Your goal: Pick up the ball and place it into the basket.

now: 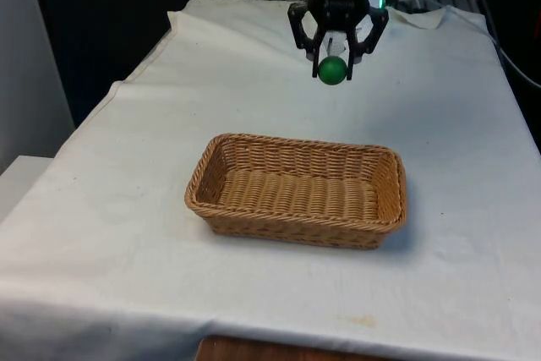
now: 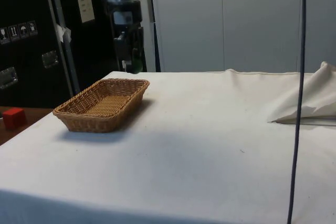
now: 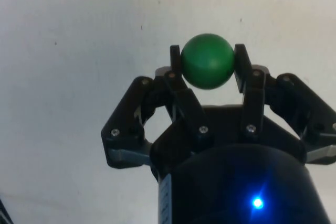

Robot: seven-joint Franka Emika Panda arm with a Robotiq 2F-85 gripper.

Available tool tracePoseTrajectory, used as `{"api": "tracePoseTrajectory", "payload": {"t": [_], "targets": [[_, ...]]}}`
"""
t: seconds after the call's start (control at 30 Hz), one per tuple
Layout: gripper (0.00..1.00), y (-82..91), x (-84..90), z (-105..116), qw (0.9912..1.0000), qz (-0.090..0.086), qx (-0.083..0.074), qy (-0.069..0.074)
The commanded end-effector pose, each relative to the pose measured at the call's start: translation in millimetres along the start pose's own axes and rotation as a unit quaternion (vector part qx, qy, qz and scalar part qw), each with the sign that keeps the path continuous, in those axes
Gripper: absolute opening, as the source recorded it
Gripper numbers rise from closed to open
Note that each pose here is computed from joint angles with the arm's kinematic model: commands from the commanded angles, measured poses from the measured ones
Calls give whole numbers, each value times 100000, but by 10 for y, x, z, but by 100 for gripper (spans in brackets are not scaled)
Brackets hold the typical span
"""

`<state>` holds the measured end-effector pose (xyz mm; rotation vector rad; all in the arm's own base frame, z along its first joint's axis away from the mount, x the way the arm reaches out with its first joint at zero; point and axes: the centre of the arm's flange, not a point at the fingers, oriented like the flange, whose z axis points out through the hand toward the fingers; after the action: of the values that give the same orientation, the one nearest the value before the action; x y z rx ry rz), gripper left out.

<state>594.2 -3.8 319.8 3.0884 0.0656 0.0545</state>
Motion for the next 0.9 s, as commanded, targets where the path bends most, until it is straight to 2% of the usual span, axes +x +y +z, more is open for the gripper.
{"api": "tracePoseTrajectory", "payload": {"t": [0.0, 0.1, 0.13, 0.17, 0.33, 0.4, 0.43, 0.6, 0.63, 0.67, 0.87], "targets": [[0, -26, 61, 3, 99999, -44, 423, -130], [0, -62, 196, 28, 99999, 23, 270, 282], [0, -44, 170, 24, 99998, 24, -212, 545], [0, -67, 229, 36, 99999, 59, 224, 362], [0, -152, 428, 132, 99996, 62, 126, 846], [0, -148, 443, 138, 99993, 40, -370, 1156], [0, -178, 493, 167, 99995, 55, 72, 997], [0, -253, 687, 279, 99987, 125, 136, 1590], [0, -245, 681, 270, 99983, 109, -340, 1803], [0, -277, 749, 326, 99985, 91, 137, 1749], [0, -296, 915, 531, 99980, 202, 213, 1963]]}}
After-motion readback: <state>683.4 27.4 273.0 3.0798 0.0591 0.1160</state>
